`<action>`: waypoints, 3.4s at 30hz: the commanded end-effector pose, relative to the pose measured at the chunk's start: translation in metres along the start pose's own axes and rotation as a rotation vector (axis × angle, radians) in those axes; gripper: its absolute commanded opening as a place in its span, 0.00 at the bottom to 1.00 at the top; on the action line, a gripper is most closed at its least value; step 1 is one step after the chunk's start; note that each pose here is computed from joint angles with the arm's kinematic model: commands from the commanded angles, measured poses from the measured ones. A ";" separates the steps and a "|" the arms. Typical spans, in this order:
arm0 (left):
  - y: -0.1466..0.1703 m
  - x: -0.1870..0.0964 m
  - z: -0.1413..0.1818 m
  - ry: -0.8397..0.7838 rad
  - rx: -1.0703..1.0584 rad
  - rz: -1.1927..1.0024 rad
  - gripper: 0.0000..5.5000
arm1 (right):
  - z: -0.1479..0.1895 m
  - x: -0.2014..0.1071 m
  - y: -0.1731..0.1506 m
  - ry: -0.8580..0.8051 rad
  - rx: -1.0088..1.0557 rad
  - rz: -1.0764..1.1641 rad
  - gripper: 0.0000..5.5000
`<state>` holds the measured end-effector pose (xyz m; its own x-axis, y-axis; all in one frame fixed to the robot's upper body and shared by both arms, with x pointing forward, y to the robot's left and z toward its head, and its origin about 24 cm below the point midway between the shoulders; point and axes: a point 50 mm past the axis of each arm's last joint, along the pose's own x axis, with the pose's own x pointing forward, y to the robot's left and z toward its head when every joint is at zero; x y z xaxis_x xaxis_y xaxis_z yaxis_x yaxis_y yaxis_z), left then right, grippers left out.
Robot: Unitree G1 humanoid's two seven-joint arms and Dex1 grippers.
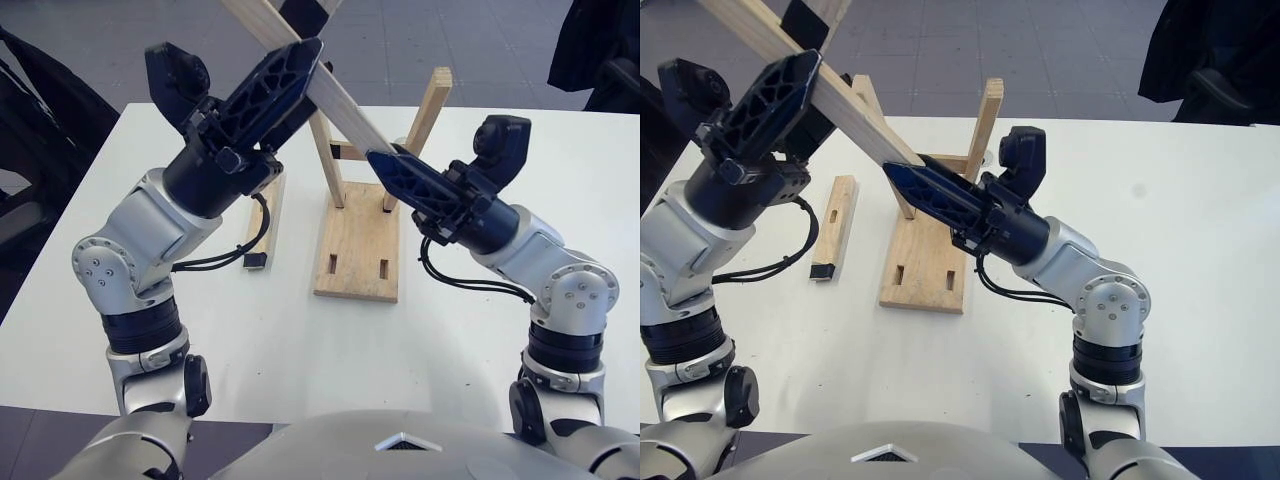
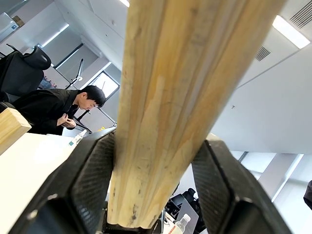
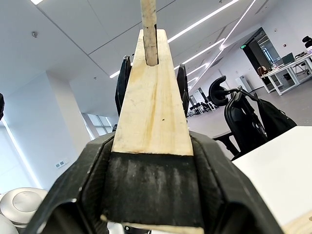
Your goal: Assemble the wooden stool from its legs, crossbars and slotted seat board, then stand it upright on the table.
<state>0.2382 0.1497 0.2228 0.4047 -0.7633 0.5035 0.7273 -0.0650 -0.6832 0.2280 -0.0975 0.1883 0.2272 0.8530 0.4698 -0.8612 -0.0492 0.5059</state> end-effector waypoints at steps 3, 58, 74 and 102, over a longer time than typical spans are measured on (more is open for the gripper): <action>0.007 -0.007 0.000 -0.001 -0.016 0.061 0.42 | -0.001 0.002 0.005 0.020 -0.015 0.035 0.37; 0.068 -0.066 -0.065 0.416 0.693 0.139 0.38 | -0.051 -0.104 -0.081 1.541 -1.085 -0.354 0.63; 0.093 -0.066 -0.079 0.306 0.775 0.129 0.38 | -0.053 -0.102 -0.085 1.454 -1.197 -0.248 0.63; 0.125 -0.083 -0.083 0.508 0.743 0.137 0.38 | -0.061 -0.094 -0.079 1.441 -1.224 -0.233 0.63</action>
<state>0.2460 0.1449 0.0599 0.3570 -0.9250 0.1302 0.9318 0.3429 -0.1187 0.2578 -0.1434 0.0797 0.5029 0.5541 -0.6634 -0.7627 -0.0766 -0.6422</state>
